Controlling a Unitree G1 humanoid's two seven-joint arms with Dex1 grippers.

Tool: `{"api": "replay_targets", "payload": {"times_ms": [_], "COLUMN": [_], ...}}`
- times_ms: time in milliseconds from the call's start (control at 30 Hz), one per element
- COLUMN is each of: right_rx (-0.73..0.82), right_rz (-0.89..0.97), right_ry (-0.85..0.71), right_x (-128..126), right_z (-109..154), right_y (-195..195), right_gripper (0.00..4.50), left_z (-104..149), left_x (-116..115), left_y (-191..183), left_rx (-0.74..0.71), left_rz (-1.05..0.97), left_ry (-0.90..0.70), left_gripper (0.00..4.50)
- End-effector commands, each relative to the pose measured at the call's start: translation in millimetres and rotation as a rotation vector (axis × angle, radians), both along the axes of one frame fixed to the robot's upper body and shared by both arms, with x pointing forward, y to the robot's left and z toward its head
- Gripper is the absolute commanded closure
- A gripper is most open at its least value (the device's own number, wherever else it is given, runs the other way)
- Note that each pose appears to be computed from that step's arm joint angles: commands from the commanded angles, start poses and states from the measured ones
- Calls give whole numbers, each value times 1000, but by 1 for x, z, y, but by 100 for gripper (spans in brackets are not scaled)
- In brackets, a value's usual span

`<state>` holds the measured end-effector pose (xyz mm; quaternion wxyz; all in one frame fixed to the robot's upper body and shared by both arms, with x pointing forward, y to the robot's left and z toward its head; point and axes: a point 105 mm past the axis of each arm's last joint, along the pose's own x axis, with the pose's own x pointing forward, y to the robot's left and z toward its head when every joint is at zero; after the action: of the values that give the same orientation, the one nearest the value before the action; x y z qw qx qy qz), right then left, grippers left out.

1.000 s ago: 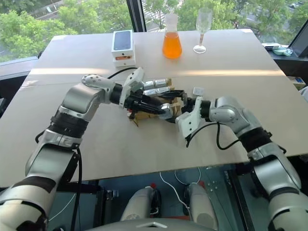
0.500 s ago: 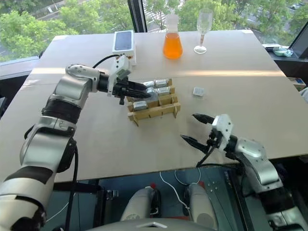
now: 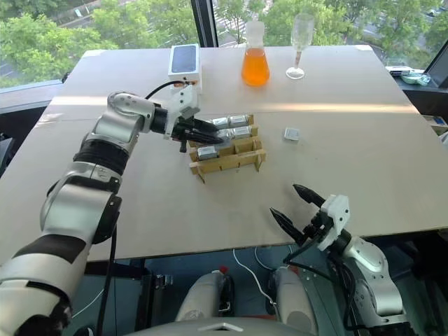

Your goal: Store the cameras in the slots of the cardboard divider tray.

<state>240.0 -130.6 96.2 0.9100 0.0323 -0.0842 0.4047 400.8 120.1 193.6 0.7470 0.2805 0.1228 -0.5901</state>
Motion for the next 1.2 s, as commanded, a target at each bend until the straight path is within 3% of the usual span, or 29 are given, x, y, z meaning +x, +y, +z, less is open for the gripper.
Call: {"api": "replay_targets", "payload": {"times_ms": [33, 900, 1133, 1200], "right_rx": [-19, -20, -21, -20], "right_rz": [2, 3, 3, -2], "right_ry": [-62, -101, -108, -109], "right_x": [-3, 5, 6, 7], "right_z": [9, 15, 16, 16], "right_y": [0, 0, -1, -1], "right_gripper": [0, 0, 0, 0], "left_z": [-10, -22, -4, 2], "left_x": [0, -8, -11, -16], "left_y": [2, -4, -6, -5], "left_rx": [59, 97, 20, 3], "left_rz": [-1, -30, -54, -82], "left_ry": [8, 54, 29, 32], "left_gripper": [373, 373, 45, 6]}}
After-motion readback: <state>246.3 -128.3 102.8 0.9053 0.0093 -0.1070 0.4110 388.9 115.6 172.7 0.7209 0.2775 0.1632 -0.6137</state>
